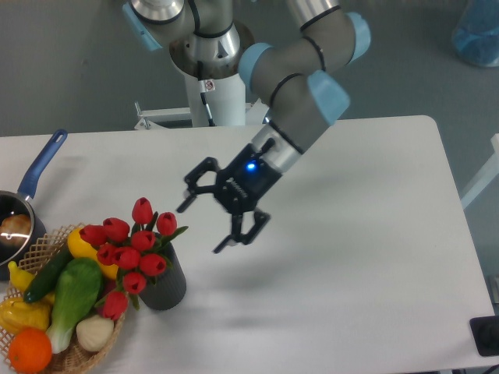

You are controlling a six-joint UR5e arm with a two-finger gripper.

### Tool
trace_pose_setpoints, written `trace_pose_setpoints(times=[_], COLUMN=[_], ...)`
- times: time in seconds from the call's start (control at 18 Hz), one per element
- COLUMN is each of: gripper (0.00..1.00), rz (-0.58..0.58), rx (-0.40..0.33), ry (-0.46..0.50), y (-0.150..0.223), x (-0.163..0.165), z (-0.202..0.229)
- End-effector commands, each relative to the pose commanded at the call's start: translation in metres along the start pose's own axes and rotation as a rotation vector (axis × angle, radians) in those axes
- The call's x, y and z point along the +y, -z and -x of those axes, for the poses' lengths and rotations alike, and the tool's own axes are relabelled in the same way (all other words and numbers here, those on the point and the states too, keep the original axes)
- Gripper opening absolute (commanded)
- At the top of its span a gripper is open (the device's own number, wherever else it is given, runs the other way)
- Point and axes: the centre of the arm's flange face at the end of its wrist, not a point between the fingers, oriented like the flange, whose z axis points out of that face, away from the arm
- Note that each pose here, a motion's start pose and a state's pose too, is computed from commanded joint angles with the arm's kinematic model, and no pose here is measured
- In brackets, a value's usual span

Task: Pick up the flowers from the vase
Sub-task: 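Move the open gripper toward the red tulip stems above the black vase, then lower the gripper around the tulip stems and close it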

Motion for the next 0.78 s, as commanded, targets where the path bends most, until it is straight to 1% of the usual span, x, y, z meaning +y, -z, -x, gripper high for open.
trace_pose_setpoints(times=[0.22, 0.39, 0.44, 0.5, 0.56, 0.61, 0.67, 0.72, 0.78], gripper=[1.0, 1.0, 0.95, 0.85, 0.63, 0.28, 0.05, 0.0, 0.0], rz=[0.002, -0.047, -0.068, -0.081, -0.091, -0.092, -0.092, -0.092, -0.092], rx=[0.026, 0.042, 0.045, 0.048, 0.053, 0.057, 0.055, 0.056, 0.055], ry=[-0.014, -0.032, -0.041, -0.042, -0.041, -0.034, -0.035, -0.034, -0.035], y=[-0.016, -0.021, -0.022, -0.022, -0.022, -0.024, -0.023, -0.023, -0.023], x=[-0.002, -0.008, -0.009, -0.011, -0.01, -0.009, -0.009, -0.008, -0.009], z=[0.001, 0.002, 0.003, 0.004, 0.004, 0.002, 0.003, 0.003, 0.003])
